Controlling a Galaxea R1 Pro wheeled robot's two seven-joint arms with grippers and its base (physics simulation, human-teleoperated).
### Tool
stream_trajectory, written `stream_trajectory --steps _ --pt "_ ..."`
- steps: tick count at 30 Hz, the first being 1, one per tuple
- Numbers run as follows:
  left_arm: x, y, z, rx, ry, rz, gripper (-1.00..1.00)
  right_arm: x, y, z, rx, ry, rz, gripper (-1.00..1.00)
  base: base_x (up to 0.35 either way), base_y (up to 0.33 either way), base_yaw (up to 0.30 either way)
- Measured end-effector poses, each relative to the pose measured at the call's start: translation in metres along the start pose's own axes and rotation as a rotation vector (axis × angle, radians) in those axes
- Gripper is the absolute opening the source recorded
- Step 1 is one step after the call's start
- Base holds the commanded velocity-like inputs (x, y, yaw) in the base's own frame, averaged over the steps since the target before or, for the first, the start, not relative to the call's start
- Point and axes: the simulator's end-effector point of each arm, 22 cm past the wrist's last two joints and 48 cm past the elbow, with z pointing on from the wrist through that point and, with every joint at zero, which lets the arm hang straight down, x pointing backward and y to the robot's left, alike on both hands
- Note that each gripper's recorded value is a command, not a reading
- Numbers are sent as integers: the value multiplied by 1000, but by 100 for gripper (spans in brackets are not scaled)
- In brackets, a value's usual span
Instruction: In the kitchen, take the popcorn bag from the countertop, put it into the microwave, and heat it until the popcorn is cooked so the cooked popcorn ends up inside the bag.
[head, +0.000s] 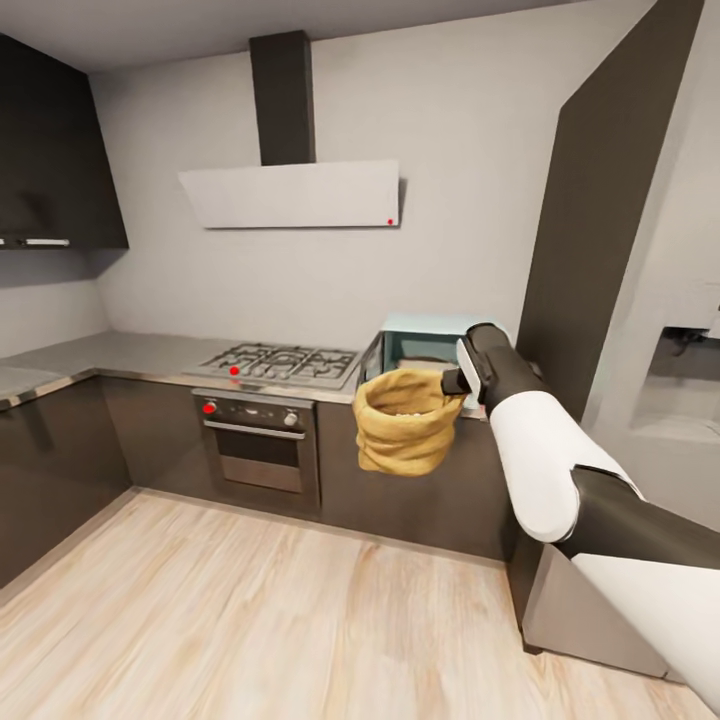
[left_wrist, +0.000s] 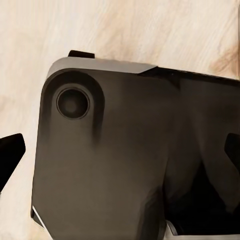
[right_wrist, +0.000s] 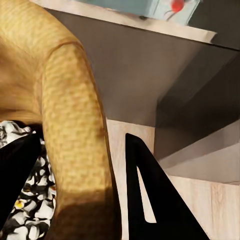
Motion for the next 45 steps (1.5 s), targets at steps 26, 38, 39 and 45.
stream_trajectory --steps 26,38,39,45 --pt "-2 -2 0 3 -7 4 100 -2 -68 7 95 -4 39 -100 142 0 -44" --pt "0 -2 0 10 -1 6 100 -2 -64 6 86 -3 42 -100 289 0 -1" --pt "0 -2 0 10 0 6 100 -2 -66 6 88 -3 42 -100 322 0 0" --pt "0 -2 0 10 0 6 100 0 -64 7 86 1 40 -100 322 0 0"
